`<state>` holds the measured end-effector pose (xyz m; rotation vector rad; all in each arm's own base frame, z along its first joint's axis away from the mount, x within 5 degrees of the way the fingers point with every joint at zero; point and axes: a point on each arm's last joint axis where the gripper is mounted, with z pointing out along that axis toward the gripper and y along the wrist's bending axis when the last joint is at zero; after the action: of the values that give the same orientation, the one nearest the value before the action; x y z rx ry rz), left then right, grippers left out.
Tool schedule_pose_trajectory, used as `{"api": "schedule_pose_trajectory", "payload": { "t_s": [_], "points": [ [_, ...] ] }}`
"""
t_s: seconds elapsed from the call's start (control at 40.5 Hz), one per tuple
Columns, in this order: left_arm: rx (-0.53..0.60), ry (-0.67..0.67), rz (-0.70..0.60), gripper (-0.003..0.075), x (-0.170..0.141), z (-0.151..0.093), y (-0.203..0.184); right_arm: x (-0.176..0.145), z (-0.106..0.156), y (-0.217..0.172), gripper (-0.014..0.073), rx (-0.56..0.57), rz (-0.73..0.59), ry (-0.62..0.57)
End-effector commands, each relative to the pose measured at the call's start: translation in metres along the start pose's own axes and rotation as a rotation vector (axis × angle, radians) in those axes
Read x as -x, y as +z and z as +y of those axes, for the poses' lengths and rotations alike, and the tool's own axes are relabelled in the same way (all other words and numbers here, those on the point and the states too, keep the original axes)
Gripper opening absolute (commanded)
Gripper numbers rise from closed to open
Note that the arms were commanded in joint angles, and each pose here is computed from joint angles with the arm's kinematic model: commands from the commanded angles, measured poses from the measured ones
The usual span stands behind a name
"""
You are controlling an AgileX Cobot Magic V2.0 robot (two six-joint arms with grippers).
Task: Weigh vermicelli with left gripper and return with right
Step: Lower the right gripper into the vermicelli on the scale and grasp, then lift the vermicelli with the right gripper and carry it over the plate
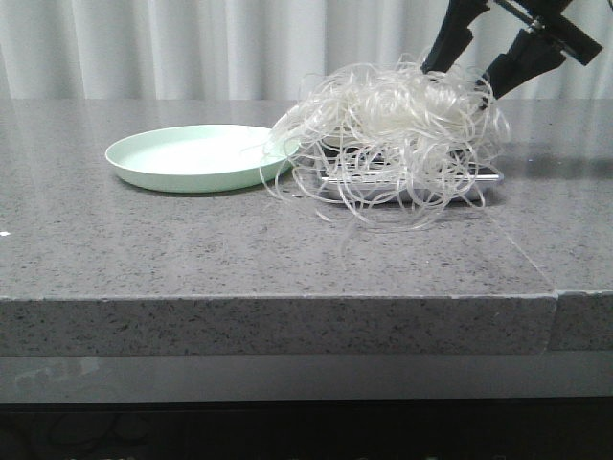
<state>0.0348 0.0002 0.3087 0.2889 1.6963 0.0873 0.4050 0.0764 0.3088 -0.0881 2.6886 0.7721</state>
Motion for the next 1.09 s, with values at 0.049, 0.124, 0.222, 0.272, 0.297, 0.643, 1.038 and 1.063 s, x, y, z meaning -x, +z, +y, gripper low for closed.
{"api": "schedule_pose_trajectory", "payload": {
  "t_s": [0.049, 0.124, 0.222, 0.272, 0.297, 0.643, 1.038, 1.063],
  "points": [
    [0.013, -0.009, -0.098, 0.0137, 0.015, 0.003, -0.002, 0.002, 0.021, -0.01, 0.0447, 0.053, -0.03, -0.048],
    [0.013, -0.009, -0.098, 0.0137, 0.015, 0.003, -0.002, 0.001, 0.022, -0.003, 0.0368, 0.055, -0.012, -0.048],
    [0.012, -0.011, -0.098, 0.0137, 0.015, 0.003, -0.002, 0.001, 0.023, -0.001, 0.0138, 0.057, -0.002, -0.051],
    [0.01, -0.014, -0.098, 0.0137, 0.015, 0.002, -0.002, 0.001, 0.023, -0.001, 0.0166, 0.057, -0.006, -0.051],
    [0.009, -0.016, -0.098, 0.0137, 0.015, 0.002, -0.002, 0.001, 0.023, -0.002, 0.0164, 0.057, -0.008, -0.052],
    [0.009, -0.017, -0.098, 0.0137, 0.015, 0.002, -0.002, 0.014, 0.052, -0.051, 0.0151, 0.075, -0.165, -0.143],
    [0.009, -0.018, -0.107, 0.0137, 0.015, 0.002, -0.002, 0.024, 0.123, -0.172, 0.0151, 0.145, -0.562, -0.375],
    [0.009, -0.018, -0.108, 0.0137, 0.016, 0.002, -0.002, 0.023, 0.127, -0.179, 0.0152, 0.157, -0.587, -0.387]
  ]
}}
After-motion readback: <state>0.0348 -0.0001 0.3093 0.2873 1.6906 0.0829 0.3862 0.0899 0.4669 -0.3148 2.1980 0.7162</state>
